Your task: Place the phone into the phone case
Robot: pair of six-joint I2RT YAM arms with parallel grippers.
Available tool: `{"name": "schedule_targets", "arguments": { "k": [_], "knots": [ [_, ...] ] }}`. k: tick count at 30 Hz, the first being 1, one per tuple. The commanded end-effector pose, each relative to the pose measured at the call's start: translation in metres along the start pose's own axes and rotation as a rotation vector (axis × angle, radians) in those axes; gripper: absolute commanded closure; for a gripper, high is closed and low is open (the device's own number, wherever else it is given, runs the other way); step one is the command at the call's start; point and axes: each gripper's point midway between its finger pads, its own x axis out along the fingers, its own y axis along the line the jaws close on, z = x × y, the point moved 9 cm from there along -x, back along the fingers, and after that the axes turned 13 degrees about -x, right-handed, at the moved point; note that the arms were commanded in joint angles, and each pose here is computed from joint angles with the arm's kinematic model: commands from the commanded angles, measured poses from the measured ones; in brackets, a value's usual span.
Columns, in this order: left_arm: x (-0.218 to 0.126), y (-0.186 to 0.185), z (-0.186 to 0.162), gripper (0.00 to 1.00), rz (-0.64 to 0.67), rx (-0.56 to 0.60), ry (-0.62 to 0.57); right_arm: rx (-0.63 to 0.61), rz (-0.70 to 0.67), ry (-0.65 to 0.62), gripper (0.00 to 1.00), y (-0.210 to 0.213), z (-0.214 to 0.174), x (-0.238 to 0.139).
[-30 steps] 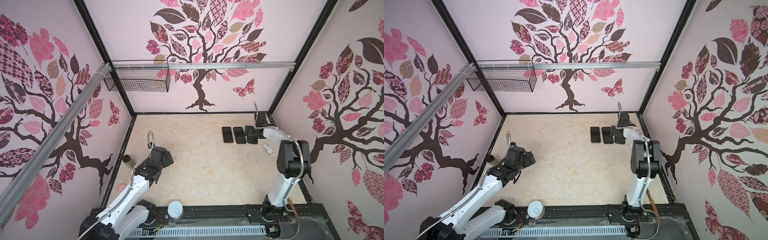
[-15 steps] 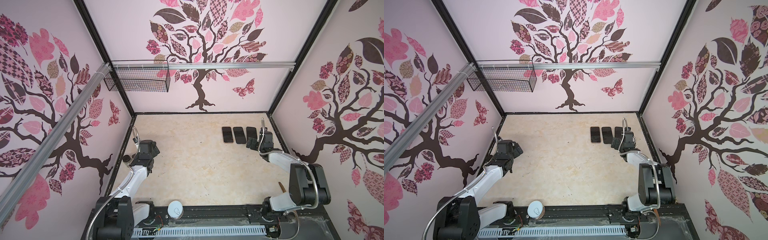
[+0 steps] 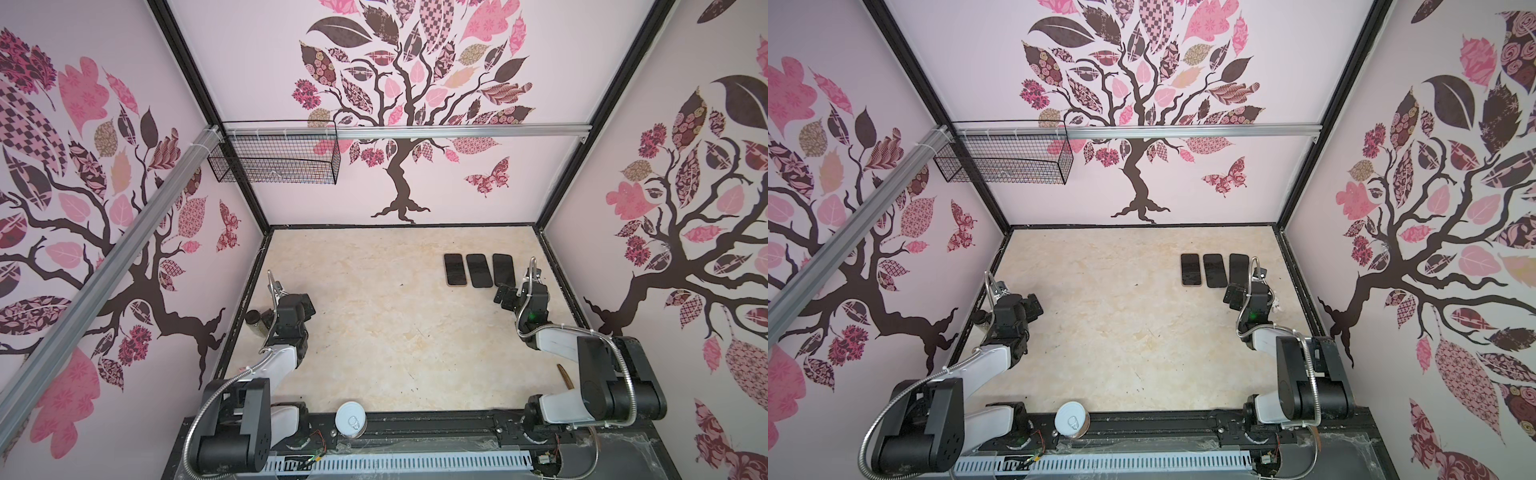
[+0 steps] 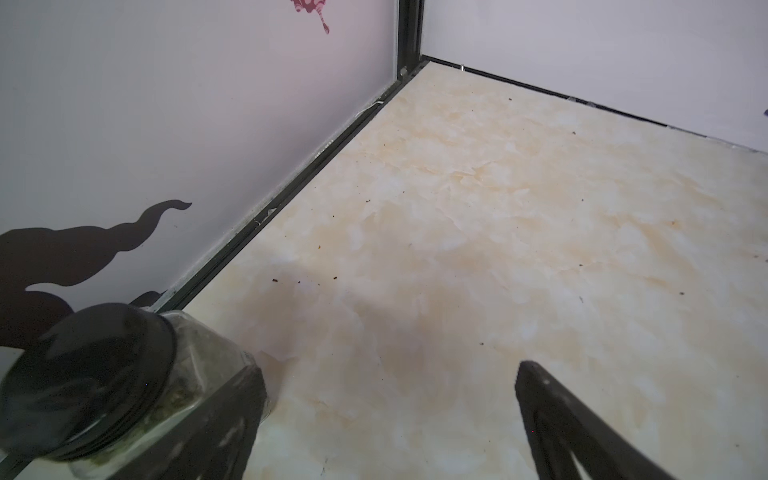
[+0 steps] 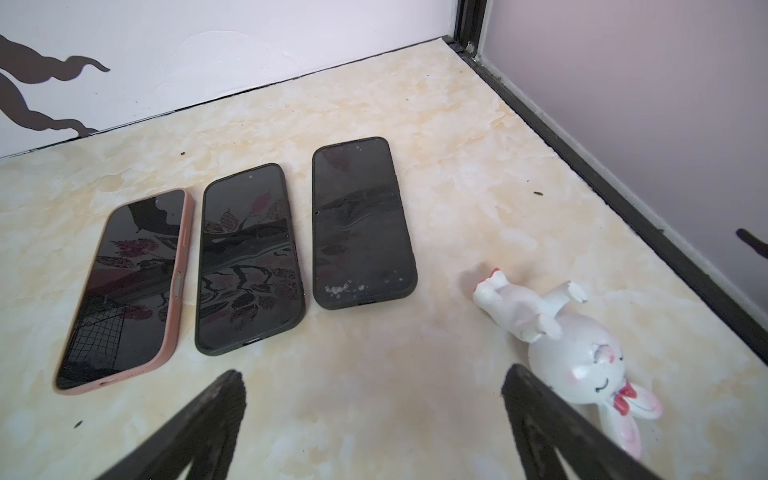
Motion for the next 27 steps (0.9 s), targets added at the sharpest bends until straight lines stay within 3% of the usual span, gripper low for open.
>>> {"name": "schedule_targets", "arguments": {
  "k": [1,15,22,27],
  "knots": [
    [0.004,-0.011,0.018,0.03,-0.069,0.021,-0.117,0.02,0.01,-0.095,0.0,0.0,0.014,0.001],
    [0.013,-0.022,0.021,0.03,-0.181,0.019,-0.161,-0.011,0.07,-0.137,0.0,0.005,0.017,-0.001],
    [0.019,-0.021,-0.006,0.03,-0.293,0.001,-0.247,-0.035,0.133,-0.233,0.0,0.011,0.011,-0.004],
    [0.024,-0.022,-0.003,0.03,-0.262,0.004,-0.214,-0.107,0.176,-0.234,0.0,0.025,0.006,-0.001]
  ]
}}
